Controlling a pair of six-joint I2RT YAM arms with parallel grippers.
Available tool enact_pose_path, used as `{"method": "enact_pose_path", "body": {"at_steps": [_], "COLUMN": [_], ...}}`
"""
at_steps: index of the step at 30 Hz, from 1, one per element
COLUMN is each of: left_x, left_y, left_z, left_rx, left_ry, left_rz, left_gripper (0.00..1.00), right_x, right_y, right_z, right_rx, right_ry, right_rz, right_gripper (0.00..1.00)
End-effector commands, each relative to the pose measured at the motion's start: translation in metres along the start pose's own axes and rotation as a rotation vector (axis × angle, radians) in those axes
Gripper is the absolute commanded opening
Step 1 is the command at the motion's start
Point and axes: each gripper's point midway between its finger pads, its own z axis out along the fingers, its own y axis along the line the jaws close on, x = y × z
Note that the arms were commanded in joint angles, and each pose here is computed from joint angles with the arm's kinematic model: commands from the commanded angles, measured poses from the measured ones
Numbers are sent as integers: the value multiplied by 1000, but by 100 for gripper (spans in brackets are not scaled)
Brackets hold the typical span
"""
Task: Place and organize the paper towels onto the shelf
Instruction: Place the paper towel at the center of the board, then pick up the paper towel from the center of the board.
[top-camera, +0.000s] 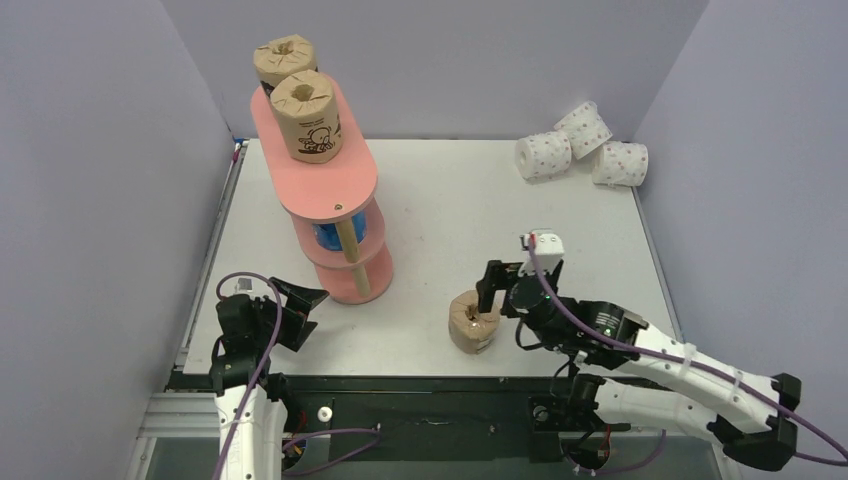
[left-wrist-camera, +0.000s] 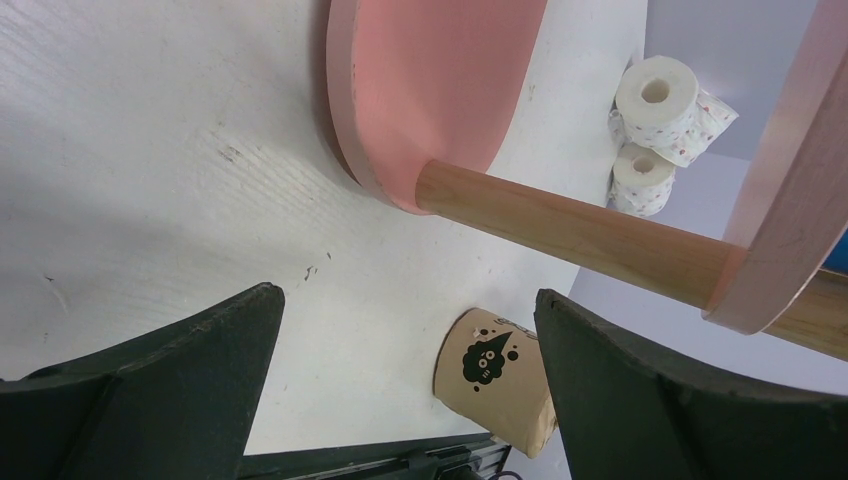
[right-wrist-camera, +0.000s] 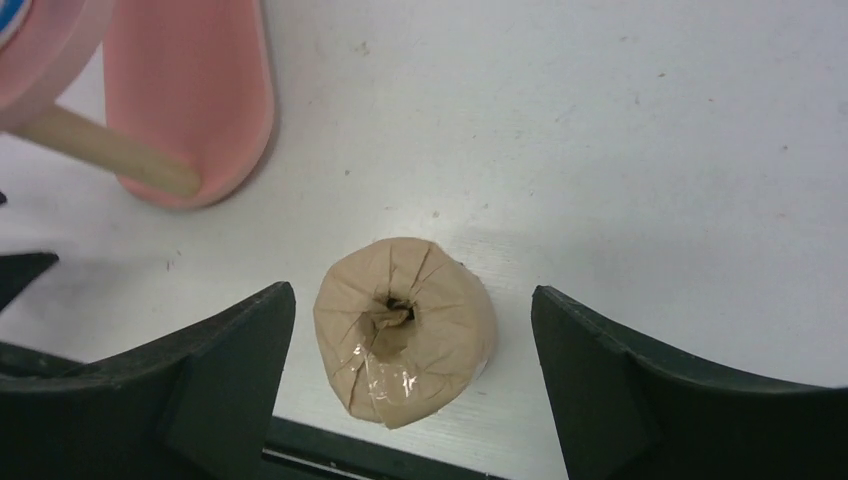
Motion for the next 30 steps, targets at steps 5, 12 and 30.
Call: {"method": "enact_pose_path", "body": {"at_steps": [5,12,30], "left_x": [-3,-1,1], "left_y": [-8,-5,1], "left_z": [-2,-2,0], "left_rx": [41,33,27], "left_ry": [-20,-17,-11], "left_rz": [32,27,23], "left_gripper": [97,97,97], "right_x": [10,36,79], "right_y": [-41,-27,-24], "right_z": [14,30,48], "right_rx": [-15,-111,-98], "right_ry": [-50,43,201], "right_rz": [306,350,268], "right_gripper": [78,73,61]}}
